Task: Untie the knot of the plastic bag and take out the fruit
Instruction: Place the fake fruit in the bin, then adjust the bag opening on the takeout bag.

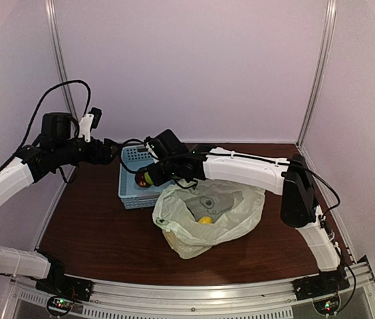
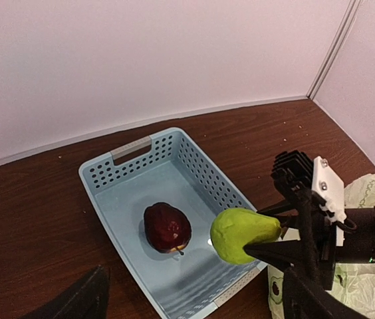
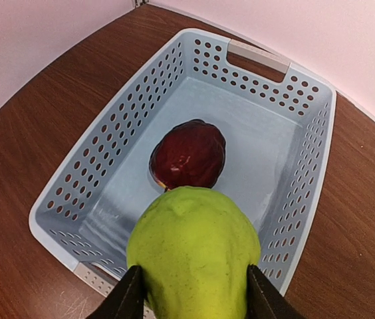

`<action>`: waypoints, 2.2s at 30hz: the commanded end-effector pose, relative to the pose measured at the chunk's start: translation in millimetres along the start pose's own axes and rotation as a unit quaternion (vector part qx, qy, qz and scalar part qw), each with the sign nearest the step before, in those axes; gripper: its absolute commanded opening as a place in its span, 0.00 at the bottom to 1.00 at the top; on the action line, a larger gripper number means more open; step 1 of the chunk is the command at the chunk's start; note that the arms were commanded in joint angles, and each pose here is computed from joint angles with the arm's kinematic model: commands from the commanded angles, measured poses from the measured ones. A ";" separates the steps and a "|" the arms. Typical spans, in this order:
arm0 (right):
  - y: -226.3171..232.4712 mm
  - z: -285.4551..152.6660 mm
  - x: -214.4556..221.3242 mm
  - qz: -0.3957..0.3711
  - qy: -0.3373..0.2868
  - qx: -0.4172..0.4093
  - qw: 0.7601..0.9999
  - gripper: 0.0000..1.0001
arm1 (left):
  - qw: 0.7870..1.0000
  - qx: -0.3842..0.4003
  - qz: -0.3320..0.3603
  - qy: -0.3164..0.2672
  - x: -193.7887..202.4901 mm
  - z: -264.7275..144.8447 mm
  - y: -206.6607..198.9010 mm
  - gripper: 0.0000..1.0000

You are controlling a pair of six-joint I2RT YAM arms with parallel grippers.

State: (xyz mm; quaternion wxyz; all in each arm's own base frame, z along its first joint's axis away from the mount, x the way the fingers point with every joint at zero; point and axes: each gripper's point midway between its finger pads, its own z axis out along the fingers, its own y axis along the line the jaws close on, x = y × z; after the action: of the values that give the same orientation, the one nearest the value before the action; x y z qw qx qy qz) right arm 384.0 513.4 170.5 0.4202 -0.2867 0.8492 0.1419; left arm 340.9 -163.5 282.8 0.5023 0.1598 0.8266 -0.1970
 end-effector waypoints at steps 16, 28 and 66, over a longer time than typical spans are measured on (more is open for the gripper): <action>-6.1 0.6 -8.5 0.020 -0.003 -0.004 1.000 0.65 | 1.000 0.009 0.004 -0.001 1.5 2.2 -1.0 0.92; -3.2 -48.8 -63.8 0.030 -0.063 -0.031 0.997 0.67 | 1.000 0.017 0.001 0.001 3.3 3.5 -3.5 0.92; 38.0 -199.1 88.2 0.037 -0.037 -0.125 0.991 0.73 | 0.941 0.232 -0.218 0.114 123.5 -11.0 -144.0 0.97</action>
State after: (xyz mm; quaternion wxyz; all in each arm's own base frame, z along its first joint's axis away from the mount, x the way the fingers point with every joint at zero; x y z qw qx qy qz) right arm 208.5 405.5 226.3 0.4156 -0.3060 0.8206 0.2455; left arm 212.8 -266.4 195.7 0.3001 0.1183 0.8362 -0.4436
